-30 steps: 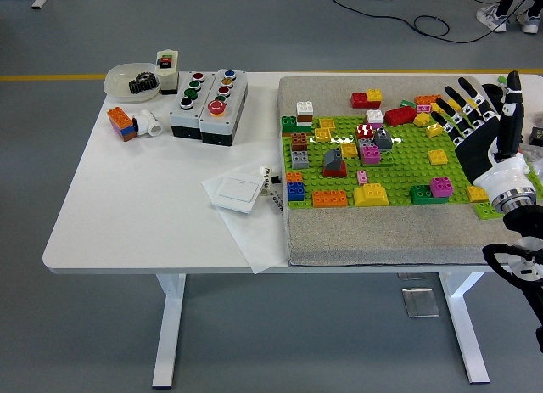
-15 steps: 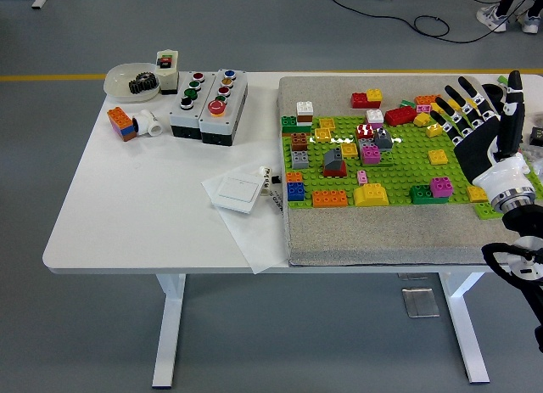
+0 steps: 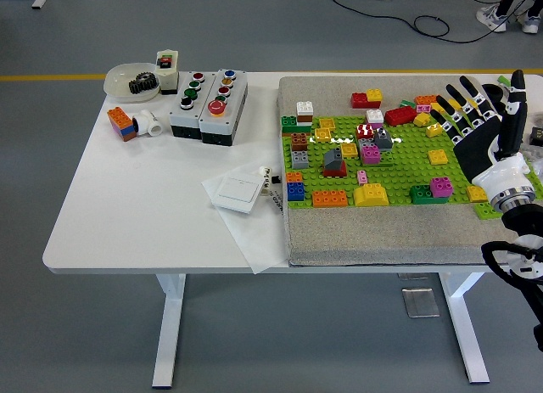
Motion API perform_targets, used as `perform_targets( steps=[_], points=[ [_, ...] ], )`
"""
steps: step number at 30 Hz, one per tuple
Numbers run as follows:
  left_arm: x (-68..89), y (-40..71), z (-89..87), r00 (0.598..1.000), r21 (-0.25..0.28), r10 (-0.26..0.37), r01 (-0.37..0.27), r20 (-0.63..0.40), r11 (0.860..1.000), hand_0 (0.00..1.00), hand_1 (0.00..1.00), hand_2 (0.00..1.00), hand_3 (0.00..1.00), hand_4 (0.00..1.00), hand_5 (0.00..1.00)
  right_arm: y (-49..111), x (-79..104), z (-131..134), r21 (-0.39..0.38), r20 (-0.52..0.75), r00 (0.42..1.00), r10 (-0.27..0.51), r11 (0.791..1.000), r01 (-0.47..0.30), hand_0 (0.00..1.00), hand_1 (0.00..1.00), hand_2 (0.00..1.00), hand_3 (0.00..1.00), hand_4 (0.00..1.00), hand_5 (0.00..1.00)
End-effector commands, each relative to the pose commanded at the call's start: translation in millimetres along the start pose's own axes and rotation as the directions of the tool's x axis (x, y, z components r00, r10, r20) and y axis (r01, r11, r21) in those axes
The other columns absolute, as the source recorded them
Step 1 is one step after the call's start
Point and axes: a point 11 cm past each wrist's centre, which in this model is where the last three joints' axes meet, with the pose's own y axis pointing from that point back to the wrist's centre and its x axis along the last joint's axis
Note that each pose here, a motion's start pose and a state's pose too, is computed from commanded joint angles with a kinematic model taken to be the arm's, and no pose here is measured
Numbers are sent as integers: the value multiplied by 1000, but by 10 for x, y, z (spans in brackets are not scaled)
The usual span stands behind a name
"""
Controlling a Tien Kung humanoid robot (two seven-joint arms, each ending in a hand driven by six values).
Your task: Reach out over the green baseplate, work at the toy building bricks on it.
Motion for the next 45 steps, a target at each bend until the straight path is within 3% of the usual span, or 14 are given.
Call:
perform_targets(
  steps=[13,45],
  points=[
    [0,0,8,1000,-1,0,0,1,1000,859,867,870,738,733,654,3,29,42,-20,113,993,21,1000,-19,866,818,846,871,998,998],
    [4,-2,19,1000,0,1,-1,9,1000,859,866,870,735,732,658,11,75,51,-21,166,986,35,999,-32,828,798,830,856,998,998]
  ],
)
